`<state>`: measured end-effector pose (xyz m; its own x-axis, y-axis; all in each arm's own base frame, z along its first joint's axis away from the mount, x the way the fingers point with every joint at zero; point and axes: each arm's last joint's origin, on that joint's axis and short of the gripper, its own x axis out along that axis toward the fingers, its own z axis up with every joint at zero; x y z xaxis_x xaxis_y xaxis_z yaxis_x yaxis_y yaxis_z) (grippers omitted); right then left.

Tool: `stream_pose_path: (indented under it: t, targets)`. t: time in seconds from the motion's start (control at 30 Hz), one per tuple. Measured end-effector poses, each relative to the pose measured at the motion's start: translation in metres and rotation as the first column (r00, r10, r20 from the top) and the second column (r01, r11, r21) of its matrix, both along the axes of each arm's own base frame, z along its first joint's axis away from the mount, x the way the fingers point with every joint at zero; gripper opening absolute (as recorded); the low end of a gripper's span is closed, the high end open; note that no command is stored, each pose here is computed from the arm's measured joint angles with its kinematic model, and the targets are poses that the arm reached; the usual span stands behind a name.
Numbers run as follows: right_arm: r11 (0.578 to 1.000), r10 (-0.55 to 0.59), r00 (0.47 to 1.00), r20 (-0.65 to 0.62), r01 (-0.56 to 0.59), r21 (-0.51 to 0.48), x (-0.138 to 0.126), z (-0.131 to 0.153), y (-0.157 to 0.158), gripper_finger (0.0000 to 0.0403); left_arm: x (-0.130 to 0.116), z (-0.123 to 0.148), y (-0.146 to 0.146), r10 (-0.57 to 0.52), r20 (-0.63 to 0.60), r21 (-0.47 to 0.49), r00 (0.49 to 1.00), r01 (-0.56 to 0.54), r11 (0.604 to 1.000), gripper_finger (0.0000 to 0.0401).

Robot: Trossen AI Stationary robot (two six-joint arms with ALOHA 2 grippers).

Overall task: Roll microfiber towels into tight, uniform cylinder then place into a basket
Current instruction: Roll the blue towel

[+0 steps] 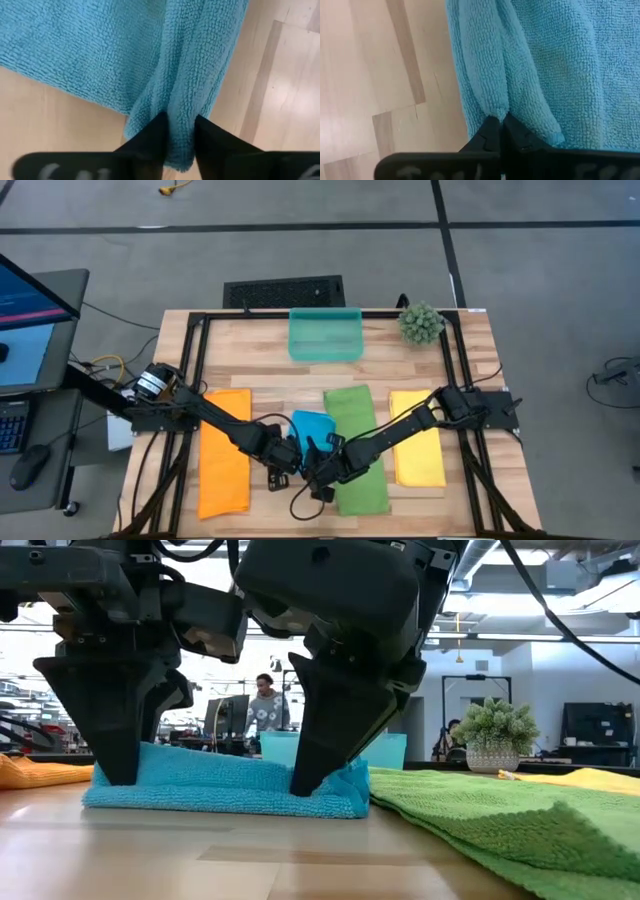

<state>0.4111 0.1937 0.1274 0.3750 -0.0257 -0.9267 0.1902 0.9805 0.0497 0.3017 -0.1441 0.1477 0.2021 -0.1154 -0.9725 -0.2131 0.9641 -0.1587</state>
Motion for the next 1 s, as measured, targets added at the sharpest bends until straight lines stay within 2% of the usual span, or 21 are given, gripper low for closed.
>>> stream_pose_path:
  t: [0.1,0.17,0.27,0.43,0.63,0.83,1.0]
  targets:
    - [1.0,0.001,1.0,-0.002,-0.001,0.003,0.0,0.0,0.0,0.0017,0.0,0.0,0.0,-0.007,-0.001,-0.001,1.0,0.007,1.0,0.0125]
    - [1.0,0.001,1.0,-0.002,-0.001,0.003,0.0,0.0,0.0,0.0016,0.0,0.0,0.0,-0.054,0.003,0.004,0.999,0.054,0.999,0.0143]
    - [1.0,0.002,1.0,-0.002,-0.002,0.002,0.0,0.0,0.0,0.001,0.0,0.001,-0.001,-0.07,0.017,0.06,0.997,0.069,0.996,0.0157]
    - [1.0,0.002,1.0,-0.003,-0.002,0.003,0.0,0.0,0.0,0.0015,-0.004,0.008,-0.005,-0.09,0.011,0.192,0.996,0.086,0.978,0.0157]
    - [1.0,0.003,1.0,-0.004,-0.003,0.005,0.0,-0.001,0.0,0.0011,-0.014,0.022,-0.022,-0.121,-0.02,0.302,0.992,0.121,0.946,0.0151]
    - [1.0,0.003,1.0,-0.004,-0.003,0.005,0.0,-0.001,0.0,0.0017,-0.029,0.031,-0.055,-0.222,0.046,0.37,0.974,0.19,0.909,0.0151]
    - [1.0,0.003,1.0,-0.004,-0.003,0.005,0.0,-0.001,0.0,0.0012,-0.046,0.032,-0.077,-0.294,0.106,0.462,0.95,0.214,0.861,0.0151]
